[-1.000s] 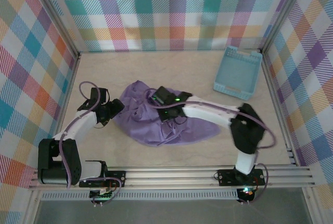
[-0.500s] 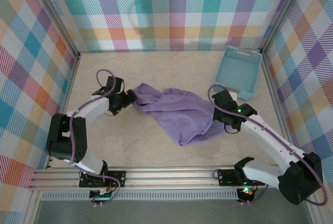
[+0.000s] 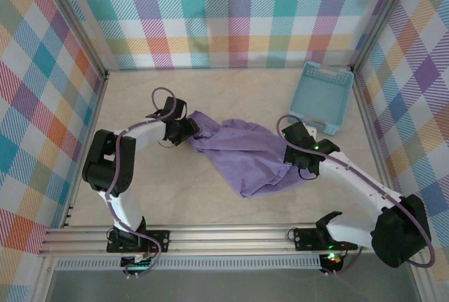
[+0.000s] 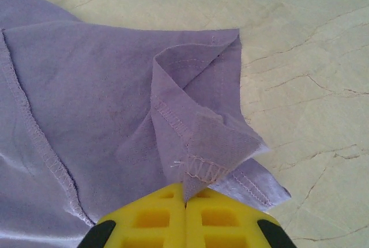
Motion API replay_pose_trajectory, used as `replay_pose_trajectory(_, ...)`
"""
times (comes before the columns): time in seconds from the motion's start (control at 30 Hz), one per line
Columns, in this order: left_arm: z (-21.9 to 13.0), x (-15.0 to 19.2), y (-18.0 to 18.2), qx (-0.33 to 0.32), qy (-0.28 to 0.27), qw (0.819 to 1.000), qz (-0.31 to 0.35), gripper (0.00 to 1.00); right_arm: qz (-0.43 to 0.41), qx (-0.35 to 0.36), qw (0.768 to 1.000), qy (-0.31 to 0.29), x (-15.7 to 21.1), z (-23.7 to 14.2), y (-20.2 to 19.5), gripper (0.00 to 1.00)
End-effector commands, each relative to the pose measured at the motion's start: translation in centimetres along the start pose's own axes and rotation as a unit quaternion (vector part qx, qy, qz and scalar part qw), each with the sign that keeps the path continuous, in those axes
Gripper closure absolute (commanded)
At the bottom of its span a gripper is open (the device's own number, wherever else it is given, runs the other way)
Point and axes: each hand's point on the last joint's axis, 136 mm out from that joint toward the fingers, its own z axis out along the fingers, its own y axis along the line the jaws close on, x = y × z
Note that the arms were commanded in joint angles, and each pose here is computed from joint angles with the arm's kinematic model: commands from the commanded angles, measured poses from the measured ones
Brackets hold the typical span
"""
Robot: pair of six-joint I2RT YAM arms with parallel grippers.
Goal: Fold the inside-out t-shirt
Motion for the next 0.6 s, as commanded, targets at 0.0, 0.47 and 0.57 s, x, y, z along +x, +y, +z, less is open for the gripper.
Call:
replay_pose_trajectory(0.0,-0.3,-0.9,-2.6,0.026,-0.009,1.000,0.015,0.56,-0.001,-0.016,1.000,-0.015,-1.7,-0.7,1.0,1.00)
replay_pose_trajectory(0.47,-20.7,-12.2,-7.5,0.030,-0.226,0.971,0.074,1.00,-0.002,-0.070,0.978,-0.199,-13.2,-13.2,1.0,1.00)
replay_pose_trajectory(0.57,-30.6,-13.6,-8.7,0.062,-0.320,0.941,0.087,1.00,0.017,-0.079,0.960,-0.267,-16.2,-18.7,-0.1,1.00)
